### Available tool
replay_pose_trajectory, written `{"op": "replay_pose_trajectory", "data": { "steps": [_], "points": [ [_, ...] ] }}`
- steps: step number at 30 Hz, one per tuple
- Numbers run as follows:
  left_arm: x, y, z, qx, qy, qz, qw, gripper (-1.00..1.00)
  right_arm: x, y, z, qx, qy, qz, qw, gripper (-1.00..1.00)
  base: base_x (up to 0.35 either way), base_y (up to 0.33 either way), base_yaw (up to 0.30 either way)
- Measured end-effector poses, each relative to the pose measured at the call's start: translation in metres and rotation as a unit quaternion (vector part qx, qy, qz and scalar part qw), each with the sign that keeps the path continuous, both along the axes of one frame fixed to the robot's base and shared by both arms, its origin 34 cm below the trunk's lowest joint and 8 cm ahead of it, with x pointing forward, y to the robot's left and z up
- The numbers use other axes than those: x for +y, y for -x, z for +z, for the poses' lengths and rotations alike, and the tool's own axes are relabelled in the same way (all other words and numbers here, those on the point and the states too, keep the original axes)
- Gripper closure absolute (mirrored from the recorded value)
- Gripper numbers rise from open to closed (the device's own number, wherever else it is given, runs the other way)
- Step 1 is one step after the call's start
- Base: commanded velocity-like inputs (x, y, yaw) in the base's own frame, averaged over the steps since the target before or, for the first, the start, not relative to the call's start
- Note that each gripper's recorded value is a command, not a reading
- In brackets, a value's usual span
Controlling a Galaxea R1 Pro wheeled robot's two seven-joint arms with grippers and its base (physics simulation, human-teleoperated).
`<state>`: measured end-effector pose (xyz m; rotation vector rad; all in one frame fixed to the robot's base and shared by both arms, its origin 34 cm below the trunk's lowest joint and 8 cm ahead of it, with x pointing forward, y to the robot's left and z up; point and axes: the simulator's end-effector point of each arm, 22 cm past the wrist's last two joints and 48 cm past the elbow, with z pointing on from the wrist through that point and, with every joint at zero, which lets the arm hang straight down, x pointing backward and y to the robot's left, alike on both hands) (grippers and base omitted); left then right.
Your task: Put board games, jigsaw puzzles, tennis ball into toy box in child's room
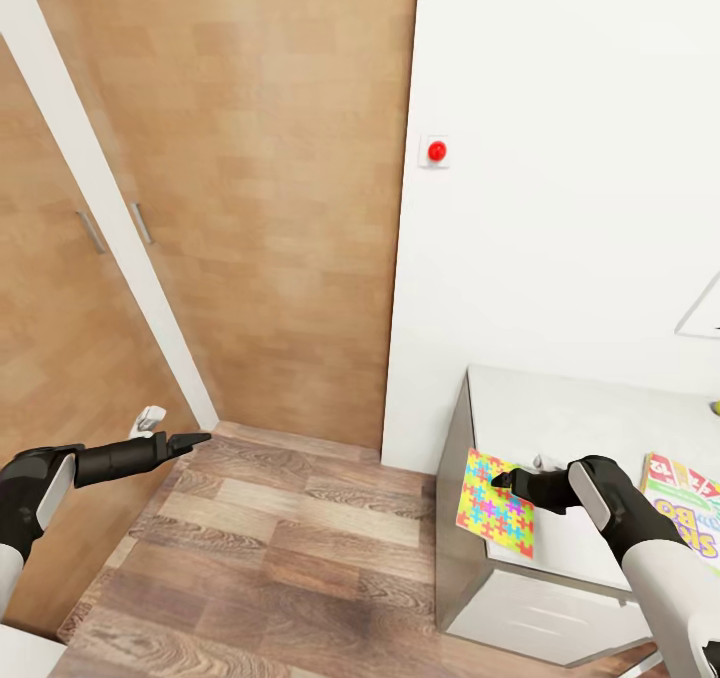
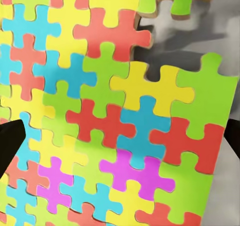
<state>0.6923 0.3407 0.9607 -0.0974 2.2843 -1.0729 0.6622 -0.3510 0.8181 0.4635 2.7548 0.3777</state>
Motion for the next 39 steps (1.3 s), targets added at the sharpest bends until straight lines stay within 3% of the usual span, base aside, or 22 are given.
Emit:
{"op": "replay_pose_trajectory", "data": {
  "steps": [30, 39],
  "points": [
    [-0.001, -0.001, 0.026, -0.023, 0.001, -0.001, 0.9997, -1.00, -0.004, -0.008, 0.027, -0.028, 0.001, -0.004, 0.9996, -1.00, 0.000, 0.000, 0.000],
    [-0.001, -0.002, 0.035, -0.030, 0.000, -0.001, 0.9995, -1.00, -0.009, -0.024, 0.059, -0.073, 0.013, 0.003, 0.9972, -1.00, 0.000, 0.000, 0.000]
  ]
}}
